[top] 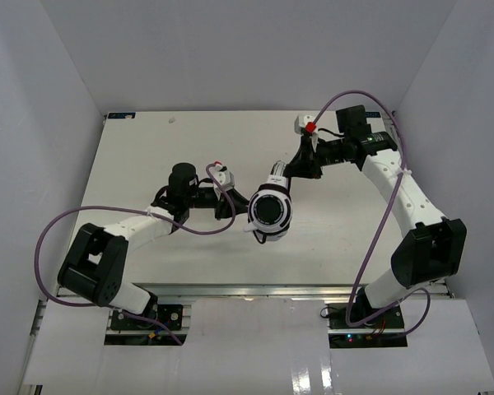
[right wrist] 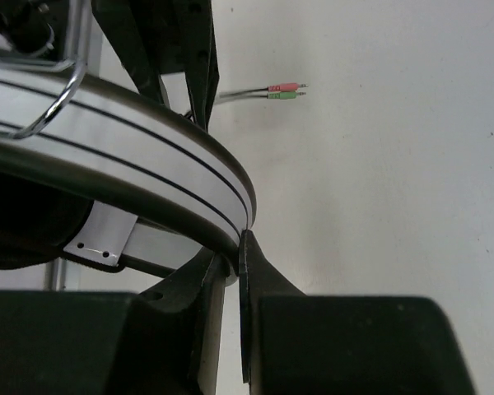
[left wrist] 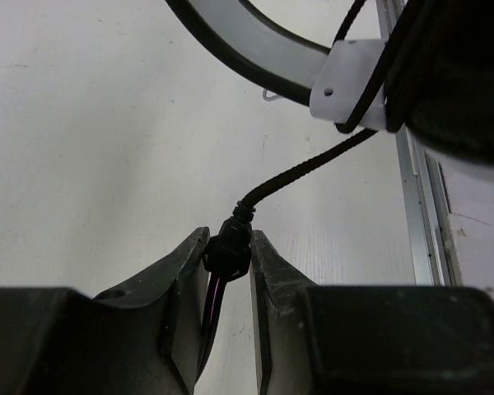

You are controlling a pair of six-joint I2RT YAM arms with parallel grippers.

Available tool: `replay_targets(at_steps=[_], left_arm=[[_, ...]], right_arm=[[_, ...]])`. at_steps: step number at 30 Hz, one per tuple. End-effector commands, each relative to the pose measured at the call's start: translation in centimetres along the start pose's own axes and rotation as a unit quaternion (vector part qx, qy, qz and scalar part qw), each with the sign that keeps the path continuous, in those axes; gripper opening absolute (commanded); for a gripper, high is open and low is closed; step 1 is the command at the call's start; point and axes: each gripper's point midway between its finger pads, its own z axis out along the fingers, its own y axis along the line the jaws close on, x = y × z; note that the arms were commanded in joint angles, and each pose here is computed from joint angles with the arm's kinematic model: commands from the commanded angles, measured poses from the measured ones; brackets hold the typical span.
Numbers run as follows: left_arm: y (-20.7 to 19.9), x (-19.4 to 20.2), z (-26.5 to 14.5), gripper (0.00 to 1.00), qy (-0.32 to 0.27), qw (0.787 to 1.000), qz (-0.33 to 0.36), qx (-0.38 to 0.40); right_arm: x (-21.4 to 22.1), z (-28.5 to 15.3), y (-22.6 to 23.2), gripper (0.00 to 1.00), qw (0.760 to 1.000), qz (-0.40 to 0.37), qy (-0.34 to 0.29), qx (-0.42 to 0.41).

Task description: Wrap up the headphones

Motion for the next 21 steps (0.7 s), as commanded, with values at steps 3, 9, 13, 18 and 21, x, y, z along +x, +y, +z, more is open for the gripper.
replay_targets(at_steps=[3,9,13,18,21], left_arm=[[1.3,1.8,-1.3,0.38,0.036,0.999,-0.013,0.009],[3.1,4.8,-0.9,0.38,0.090,0.993,-0.067,0.020],[4.4,6.2,-0.5,0.37,0.114,0.989,-0.090,0.013],[6.7,7.2,0.1,0.37,0.142,0.984,-0.111,0.003],[7.4,8.2,0.5,0.36,0.156,0.979,-0.131,0.000]], right_arm=[[4.7,0.8,2.6,0.08,0.993,-0.054,0.106,0.007],[7.7,1.9,-0.6,0.08,0.969,-0.086,0.214,0.090],[8.6,3.3,-2.7,0.08,0.957,-0.087,0.255,0.103],[11.0,3.8,-6.0,0.08,0.934,-0.078,0.322,0.132],[12.5,4.9,-7.7,0.08,0.921,-0.071,0.353,0.147]])
